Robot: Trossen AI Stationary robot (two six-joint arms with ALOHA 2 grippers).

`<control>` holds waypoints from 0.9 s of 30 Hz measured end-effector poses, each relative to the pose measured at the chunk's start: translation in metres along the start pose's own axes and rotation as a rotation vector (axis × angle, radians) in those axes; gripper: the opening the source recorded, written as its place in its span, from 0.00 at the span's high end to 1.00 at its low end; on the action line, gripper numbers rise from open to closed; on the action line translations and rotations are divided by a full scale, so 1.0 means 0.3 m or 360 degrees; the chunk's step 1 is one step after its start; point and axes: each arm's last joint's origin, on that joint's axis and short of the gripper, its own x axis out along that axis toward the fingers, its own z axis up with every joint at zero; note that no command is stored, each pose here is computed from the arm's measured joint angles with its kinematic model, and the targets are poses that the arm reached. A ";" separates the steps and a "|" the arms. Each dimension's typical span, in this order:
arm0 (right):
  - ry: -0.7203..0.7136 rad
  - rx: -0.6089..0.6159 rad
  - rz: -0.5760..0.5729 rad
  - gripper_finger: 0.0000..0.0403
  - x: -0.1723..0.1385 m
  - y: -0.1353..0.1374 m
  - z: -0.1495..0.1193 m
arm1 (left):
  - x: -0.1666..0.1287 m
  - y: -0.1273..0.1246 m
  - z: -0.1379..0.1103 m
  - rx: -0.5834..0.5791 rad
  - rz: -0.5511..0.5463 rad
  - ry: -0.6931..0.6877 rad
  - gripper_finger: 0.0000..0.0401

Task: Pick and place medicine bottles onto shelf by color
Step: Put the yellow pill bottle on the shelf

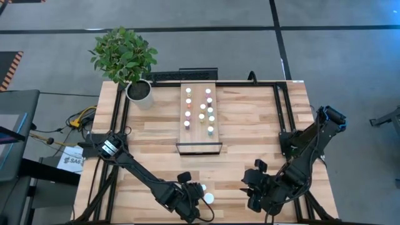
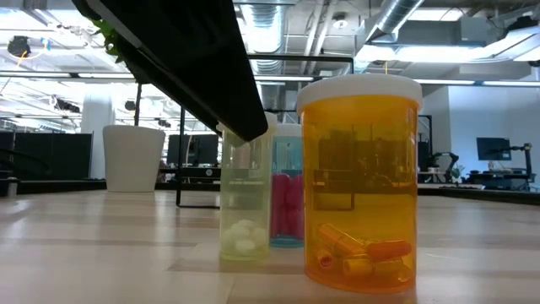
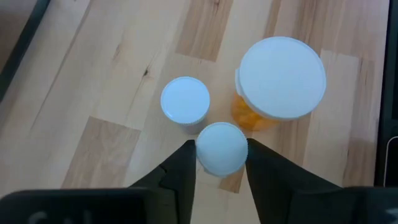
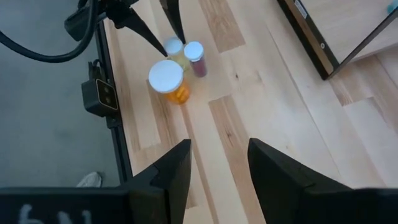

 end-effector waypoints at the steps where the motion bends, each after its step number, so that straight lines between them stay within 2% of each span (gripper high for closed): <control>1: 0.0001 -0.0001 -0.0001 0.55 0.000 0.000 0.000 | 0.000 0.000 0.000 0.0000 0.0000 0.0000 0.74; 5: 0.0012 -0.0014 -0.0023 0.55 0.000 -0.005 -0.003 | -0.001 0.000 0.001 -0.0022 -0.0007 0.0004 0.77; 12: 0.0051 -0.0048 -0.0072 0.55 -0.001 -0.017 -0.009 | -0.023 -0.010 0.017 -0.0043 -0.0055 0.0062 0.74; 16: 0.0118 -0.0085 -0.0120 0.55 -0.007 -0.034 -0.016 | -0.068 -0.007 0.050 -0.0091 -0.0013 0.0120 0.75; 22: 0.0188 -0.0179 -0.0197 0.55 -0.070 -0.092 -0.011 | -0.191 0.007 0.177 -0.0167 0.0003 0.0129 0.75; 27: 0.0154 -0.0237 -0.0259 0.55 -0.148 -0.159 0.006 | -0.315 0.056 0.339 -0.0303 -0.0093 0.0033 0.75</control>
